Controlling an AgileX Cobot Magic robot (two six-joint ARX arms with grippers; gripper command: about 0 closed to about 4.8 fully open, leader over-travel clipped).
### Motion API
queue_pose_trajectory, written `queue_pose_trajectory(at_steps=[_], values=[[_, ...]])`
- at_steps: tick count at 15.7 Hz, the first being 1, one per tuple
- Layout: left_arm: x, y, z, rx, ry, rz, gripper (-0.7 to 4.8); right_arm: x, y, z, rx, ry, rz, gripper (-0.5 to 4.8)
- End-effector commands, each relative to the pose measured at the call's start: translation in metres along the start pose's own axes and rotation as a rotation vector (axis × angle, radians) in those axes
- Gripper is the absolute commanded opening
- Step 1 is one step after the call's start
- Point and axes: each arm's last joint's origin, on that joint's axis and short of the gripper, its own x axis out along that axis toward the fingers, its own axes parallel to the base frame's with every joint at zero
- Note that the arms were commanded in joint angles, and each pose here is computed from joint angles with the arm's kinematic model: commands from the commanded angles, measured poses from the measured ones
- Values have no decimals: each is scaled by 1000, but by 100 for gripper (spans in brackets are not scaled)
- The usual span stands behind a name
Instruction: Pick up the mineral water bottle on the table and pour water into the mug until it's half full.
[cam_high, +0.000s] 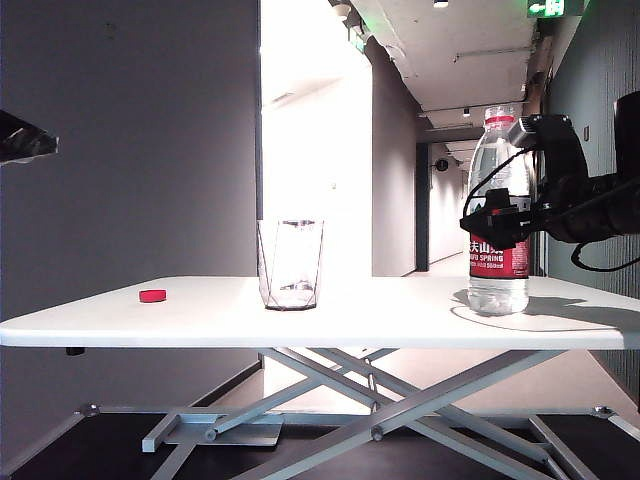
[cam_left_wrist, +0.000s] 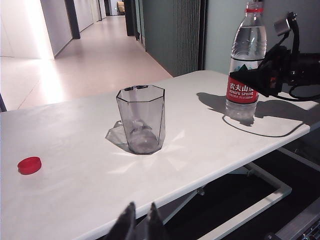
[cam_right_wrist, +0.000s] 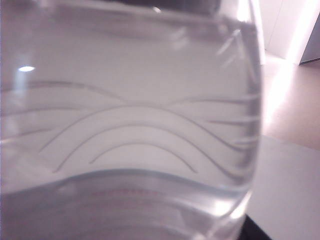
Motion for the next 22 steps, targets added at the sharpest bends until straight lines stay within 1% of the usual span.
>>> queue_pose_trajectory(at_steps=[1,3,9,14,22], values=[[0,0,2,5,-14,2,27,0,-2,4,-5,-18,-27,479],[0,0,2,5,-13,2,27,0,-2,4,-6,-18,-27,479],[0,0,-2,-2,23,-1,27,0,-1,5,10,-20,-20,313],[0,0,-3,-4,31,-1,27,1,0,6,6,-31,2,313],[0,0,-3,-4,31,-1,27,0,0,9,3,-37,2,313]])
